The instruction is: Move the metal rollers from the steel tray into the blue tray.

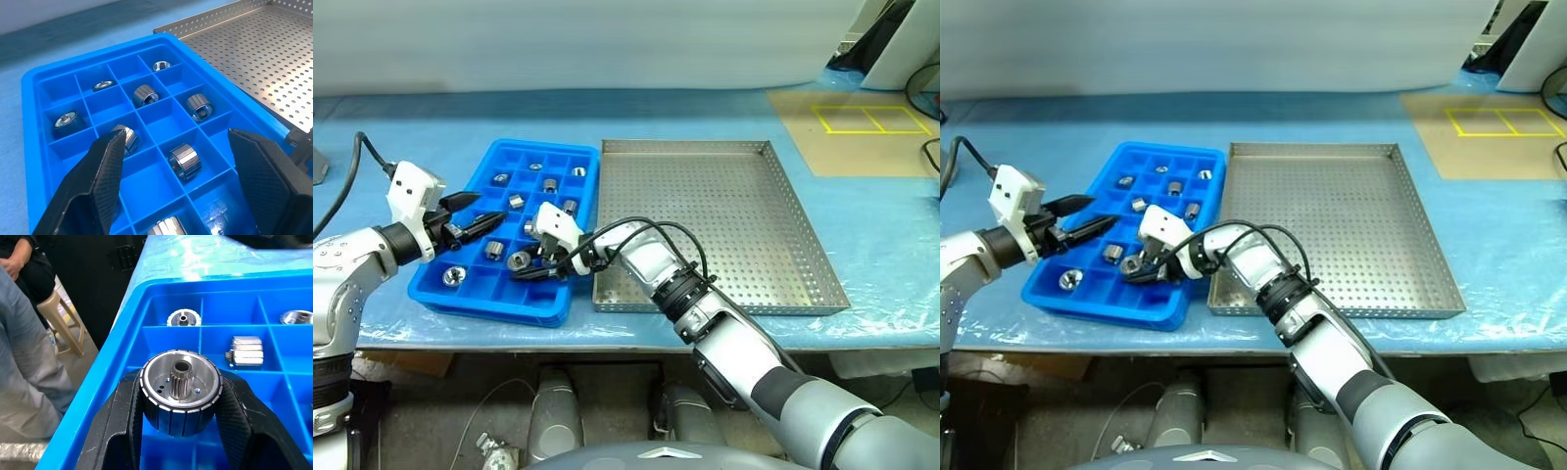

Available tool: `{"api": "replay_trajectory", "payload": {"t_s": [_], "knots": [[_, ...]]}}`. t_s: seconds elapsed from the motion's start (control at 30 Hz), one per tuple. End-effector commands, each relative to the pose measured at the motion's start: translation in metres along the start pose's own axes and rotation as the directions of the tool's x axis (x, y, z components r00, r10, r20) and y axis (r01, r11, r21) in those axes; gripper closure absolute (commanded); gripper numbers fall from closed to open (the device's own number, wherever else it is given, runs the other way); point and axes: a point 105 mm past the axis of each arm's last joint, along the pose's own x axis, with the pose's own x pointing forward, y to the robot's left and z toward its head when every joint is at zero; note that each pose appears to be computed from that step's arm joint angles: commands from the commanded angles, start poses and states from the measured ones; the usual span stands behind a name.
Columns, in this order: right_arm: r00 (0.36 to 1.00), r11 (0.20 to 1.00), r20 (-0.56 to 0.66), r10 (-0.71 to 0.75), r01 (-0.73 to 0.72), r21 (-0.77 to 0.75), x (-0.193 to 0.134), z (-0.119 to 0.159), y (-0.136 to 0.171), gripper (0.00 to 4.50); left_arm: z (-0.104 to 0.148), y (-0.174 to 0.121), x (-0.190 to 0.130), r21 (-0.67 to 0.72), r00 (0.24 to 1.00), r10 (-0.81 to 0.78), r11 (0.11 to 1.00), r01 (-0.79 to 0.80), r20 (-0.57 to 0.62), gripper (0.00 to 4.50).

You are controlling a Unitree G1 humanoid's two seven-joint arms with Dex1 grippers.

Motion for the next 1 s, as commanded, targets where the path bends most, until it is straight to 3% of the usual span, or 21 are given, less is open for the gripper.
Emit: {"api": "replay_trajectory", "payload": {"t_s": [0.03,0.4,0.57,0.7,0.87,1.0], "knots": [[0.980,0.982,0.089,0.180,-0.174,-0.067,0.049,0.049,0.042,2.80,0.014,0.001,-0.004,0.042,0.999,0.015,0.999,-0.017,0.040,0.99],[0.977,0.976,0.086,0.196,-0.186,-0.116,0.062,0.058,0.051,2.80,0.010,-0.006,0.003,0.028,0.999,0.000,1.000,-0.001,0.049,0.99],[0.984,0.981,0.073,0.163,-0.154,-0.121,0.058,0.057,0.042,1.19,0.008,-0.009,0.005,0.025,0.999,-0.011,1.000,0.009,0.047,0.99],[0.987,0.986,0.095,0.129,-0.117,-0.119,0.050,0.063,0.032,1.19,0.009,-0.010,0.007,0.022,0.999,-0.018,1.000,0.016,0.050,0.99],[0.983,0.986,0.170,0.071,-0.043,-0.164,0.006,0.082,0.006,1.19,0.011,-0.015,0.013,0.018,0.997,-0.045,0.999,0.044,0.065,0.99],[0.985,0.984,0.166,-0.039,0.067,-0.163,-0.050,0.075,-0.019,1.19,0.009,-0.018,0.021,0.008,0.995,-0.063,0.998,0.063,0.073,0.99]]}}
